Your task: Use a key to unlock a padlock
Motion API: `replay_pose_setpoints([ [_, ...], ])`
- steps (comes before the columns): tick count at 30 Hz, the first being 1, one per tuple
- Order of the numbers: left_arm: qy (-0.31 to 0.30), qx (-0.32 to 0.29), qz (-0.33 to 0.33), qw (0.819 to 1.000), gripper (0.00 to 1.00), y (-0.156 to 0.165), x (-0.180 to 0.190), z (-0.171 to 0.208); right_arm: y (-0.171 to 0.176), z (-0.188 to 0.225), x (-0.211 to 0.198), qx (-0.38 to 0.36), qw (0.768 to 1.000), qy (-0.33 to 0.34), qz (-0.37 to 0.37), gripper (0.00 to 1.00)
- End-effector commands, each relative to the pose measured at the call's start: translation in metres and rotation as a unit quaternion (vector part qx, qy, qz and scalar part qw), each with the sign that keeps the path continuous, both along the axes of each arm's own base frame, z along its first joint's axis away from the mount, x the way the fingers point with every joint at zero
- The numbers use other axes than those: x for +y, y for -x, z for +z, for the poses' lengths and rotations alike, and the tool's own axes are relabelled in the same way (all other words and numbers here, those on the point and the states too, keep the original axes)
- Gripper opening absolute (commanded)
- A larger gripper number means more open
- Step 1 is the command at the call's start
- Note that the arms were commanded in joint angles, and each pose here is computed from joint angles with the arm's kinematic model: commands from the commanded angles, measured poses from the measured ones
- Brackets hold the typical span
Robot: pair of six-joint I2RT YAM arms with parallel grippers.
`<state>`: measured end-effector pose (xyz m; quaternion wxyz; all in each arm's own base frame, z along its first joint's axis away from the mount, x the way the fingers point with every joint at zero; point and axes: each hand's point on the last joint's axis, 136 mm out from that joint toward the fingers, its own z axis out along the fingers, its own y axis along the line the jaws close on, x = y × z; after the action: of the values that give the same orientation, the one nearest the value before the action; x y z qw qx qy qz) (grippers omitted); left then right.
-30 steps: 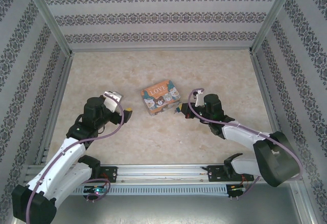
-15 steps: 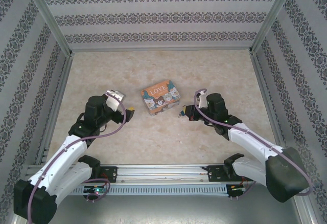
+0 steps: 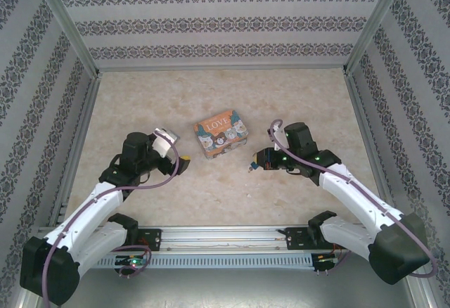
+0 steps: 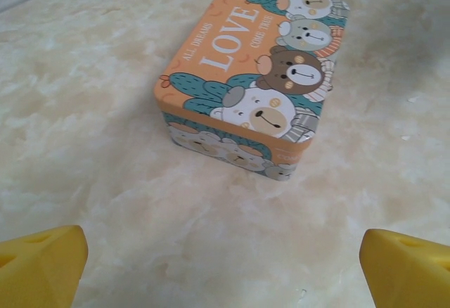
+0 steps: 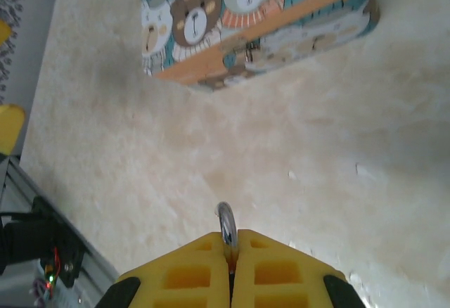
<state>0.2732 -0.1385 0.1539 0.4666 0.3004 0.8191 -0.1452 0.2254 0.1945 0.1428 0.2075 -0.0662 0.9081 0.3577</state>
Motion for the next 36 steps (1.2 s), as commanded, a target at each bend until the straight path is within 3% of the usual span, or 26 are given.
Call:
replay_pose_setpoints([
  [1,0.009,-0.015,-0.028,0.999,1.0,0.001,-0.007,0.004,0.024,0.003,0.004,0.026,0.999,0.007,0.041,0.0],
  [17,-0.015,-0.009,-0.008,1.0,1.0,-0.002,0.002,-0.003,0.042,-0.031,0.044,0.064,0.988,0.063,0.128,0.0],
  [36,-0.025,-0.004,-0.004,1.0,1.0,-0.003,0.004,-0.006,0.035,-0.06,0.091,0.105,0.978,0.042,0.177,0.0],
])
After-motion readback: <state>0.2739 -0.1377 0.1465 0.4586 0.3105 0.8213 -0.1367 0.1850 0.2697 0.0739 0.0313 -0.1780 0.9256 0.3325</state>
